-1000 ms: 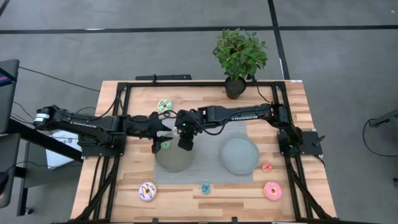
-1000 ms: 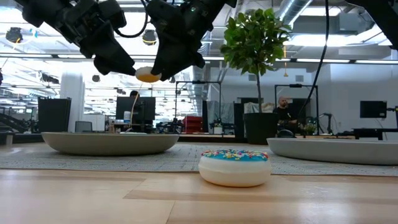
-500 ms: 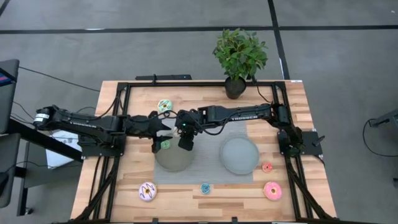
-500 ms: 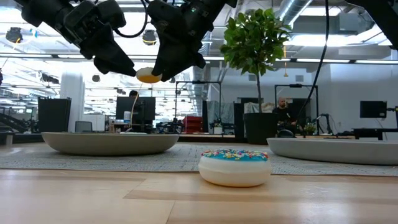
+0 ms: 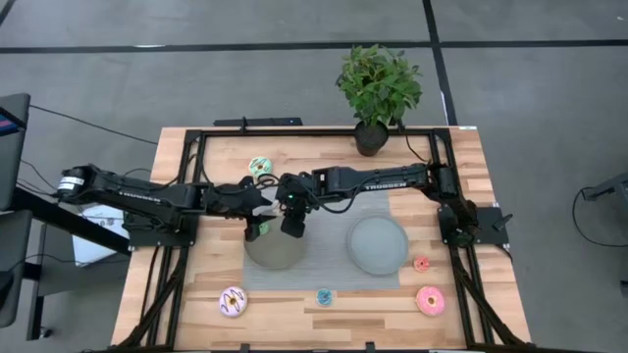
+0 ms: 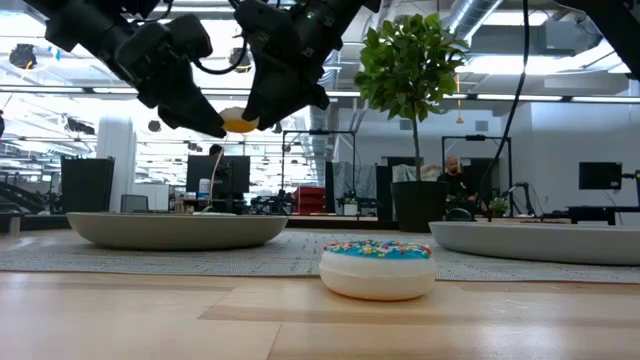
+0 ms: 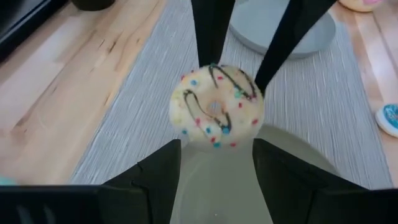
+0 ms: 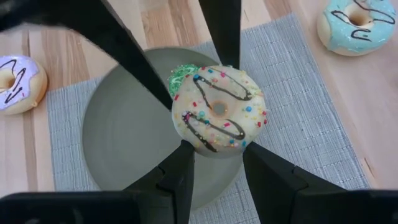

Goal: Pick & Place donuts
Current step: Put the small white donut on the dark gray plate

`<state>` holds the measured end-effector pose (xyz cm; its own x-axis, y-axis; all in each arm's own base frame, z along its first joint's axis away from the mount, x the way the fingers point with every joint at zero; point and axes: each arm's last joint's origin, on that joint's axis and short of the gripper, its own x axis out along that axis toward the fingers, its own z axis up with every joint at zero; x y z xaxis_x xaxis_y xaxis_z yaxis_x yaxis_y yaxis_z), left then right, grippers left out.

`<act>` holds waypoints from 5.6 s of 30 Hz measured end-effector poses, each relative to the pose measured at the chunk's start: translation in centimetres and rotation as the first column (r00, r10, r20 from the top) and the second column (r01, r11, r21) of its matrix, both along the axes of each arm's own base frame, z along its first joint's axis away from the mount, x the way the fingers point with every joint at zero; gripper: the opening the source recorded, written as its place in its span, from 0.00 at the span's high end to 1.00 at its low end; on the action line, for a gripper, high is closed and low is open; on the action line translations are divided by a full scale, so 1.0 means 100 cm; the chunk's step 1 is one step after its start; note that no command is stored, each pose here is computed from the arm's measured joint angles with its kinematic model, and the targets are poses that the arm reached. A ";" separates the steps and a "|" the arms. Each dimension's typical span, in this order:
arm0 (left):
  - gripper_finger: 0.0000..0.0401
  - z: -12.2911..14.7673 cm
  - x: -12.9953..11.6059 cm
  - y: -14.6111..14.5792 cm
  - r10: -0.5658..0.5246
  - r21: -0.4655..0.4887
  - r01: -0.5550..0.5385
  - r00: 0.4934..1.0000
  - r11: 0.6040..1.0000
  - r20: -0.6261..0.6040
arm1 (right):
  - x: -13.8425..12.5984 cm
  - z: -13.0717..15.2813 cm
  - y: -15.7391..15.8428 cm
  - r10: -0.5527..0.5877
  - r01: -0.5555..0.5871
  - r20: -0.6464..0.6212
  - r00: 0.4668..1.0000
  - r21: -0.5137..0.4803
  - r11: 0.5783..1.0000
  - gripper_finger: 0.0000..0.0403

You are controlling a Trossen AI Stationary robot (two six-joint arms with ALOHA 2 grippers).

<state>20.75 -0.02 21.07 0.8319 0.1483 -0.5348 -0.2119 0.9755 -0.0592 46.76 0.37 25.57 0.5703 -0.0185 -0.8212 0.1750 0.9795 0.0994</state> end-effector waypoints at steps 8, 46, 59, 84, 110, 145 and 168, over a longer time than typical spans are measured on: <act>0.52 0.001 0.002 0.000 0.016 0.010 -0.016 1.000 1.000 0.016 | 0.000 0.000 0.005 0.009 -0.009 -0.005 1.000 0.000 1.000 0.69; 0.52 0.006 0.002 0.000 -0.012 0.026 0.012 0.999 1.000 -0.031 | -0.001 0.000 0.005 0.009 -0.009 -0.007 1.000 -0.001 1.000 0.69; 0.52 0.004 0.001 -0.002 -0.003 -0.012 0.002 0.999 1.000 -0.049 | -0.001 0.000 0.005 0.008 -0.008 -0.007 1.000 0.000 1.000 0.69; 0.52 -0.046 0.029 -0.017 -0.027 -0.052 0.015 0.971 0.999 -0.236 | -0.012 -0.007 -0.003 -0.020 0.017 -0.138 0.990 -0.023 1.000 0.69; 0.52 -0.067 0.049 -0.021 -0.024 0.012 0.028 0.963 1.000 -0.267 | -0.024 -0.012 0.004 -0.100 0.045 -0.263 0.960 -0.204 0.978 0.69; 0.90 -0.082 0.067 -0.036 0.025 0.044 -0.012 0.949 0.999 -0.315 | -0.020 -0.010 -0.003 -0.113 0.070 -0.215 0.970 -0.199 0.977 0.69; 0.93 0.046 -0.009 -0.030 0.036 -0.433 -0.004 0.997 0.901 0.065 | -0.018 -0.009 0.008 0.052 -0.106 -0.229 0.972 -0.231 0.967 0.69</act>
